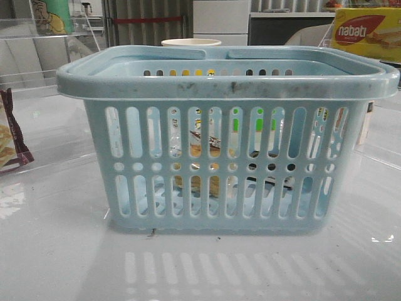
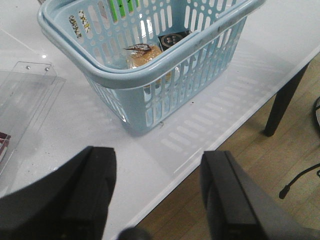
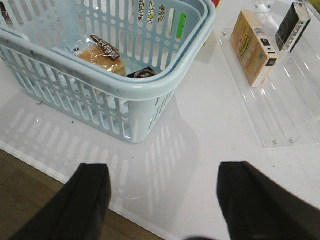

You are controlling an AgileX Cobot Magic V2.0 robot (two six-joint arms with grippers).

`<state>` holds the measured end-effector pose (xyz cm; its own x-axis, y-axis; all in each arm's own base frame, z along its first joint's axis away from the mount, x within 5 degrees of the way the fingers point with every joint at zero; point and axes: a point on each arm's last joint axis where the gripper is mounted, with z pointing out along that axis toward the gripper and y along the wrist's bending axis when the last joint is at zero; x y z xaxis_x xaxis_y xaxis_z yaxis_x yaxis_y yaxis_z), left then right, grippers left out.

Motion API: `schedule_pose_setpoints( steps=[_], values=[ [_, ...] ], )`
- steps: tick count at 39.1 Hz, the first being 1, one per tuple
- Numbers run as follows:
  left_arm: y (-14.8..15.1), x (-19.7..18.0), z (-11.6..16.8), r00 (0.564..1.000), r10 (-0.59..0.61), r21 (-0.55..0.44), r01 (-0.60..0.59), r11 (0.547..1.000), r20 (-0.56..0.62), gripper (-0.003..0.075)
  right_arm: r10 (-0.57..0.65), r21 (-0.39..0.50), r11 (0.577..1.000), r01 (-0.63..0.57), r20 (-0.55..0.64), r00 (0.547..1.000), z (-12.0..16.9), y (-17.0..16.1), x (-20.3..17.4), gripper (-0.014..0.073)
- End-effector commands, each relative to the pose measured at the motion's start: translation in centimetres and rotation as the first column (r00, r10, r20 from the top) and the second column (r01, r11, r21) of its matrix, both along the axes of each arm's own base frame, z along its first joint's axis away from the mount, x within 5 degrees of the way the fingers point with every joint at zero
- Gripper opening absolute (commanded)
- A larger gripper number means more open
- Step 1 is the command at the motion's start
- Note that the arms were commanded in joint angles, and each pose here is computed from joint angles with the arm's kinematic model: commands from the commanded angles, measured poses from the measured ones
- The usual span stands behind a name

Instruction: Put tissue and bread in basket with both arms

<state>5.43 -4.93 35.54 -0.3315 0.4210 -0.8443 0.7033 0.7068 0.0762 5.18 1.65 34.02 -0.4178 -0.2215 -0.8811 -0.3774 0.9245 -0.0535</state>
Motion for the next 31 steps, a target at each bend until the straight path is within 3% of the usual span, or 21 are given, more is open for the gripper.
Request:
schedule_pose_setpoints(
  steps=[1,10,14,21,25,28,31],
  values=[
    [-0.27,0.13,1.44,0.998,0.0,-0.086,0.006,0.996,0.066,0.0434,0.004,0.011,1.0,-0.005,0.087,0.996,1.26,0.01,0.22,0.055],
    [-0.28,0.14,1.46,0.999,0.012,-0.105,-0.006,0.994,0.053,0.04,0.003,0.008,1.0,-0.004,0.088,0.996,1.25,-0.01,0.22,0.055],
    [-0.28,0.14,1.46,0.999,0.012,-0.105,-0.006,0.994,0.053,0.0318,0.003,0.008,1.0,-0.004,0.088,0.996,1.25,-0.01,0.22,0.055],
    [-0.28,0.14,1.46,0.999,0.012,-0.105,-0.006,0.994,0.053,0.0106,0.003,0.007,1.0,-0.003,0.086,0.996,1.23,-0.02,0.22,0.055],
    [-0.28,0.14,1.47,0.998,0.012,-0.105,-0.006,0.994,0.054,0.0091,0.002,0.002,1.0,-0.002,0.076,0.997,1.14,-0.05,0.19,0.0547],
    [-0.28,0.14,1.47,0.998,0.012,-0.105,-0.006,0.994,0.054,0.0091,0.0,-0.003,1.0,0.0,0.063,0.998,1.02,-0.09,0.14,0.0483],
    [-0.28,0.14,1.47,0.998,0.012,-0.105,-0.006,0.994,0.054,0.0091,-0.002,-0.009,1.0,0.002,0.05,0.999,0.91,-0.12,0.1,0.0332]
  ],
)
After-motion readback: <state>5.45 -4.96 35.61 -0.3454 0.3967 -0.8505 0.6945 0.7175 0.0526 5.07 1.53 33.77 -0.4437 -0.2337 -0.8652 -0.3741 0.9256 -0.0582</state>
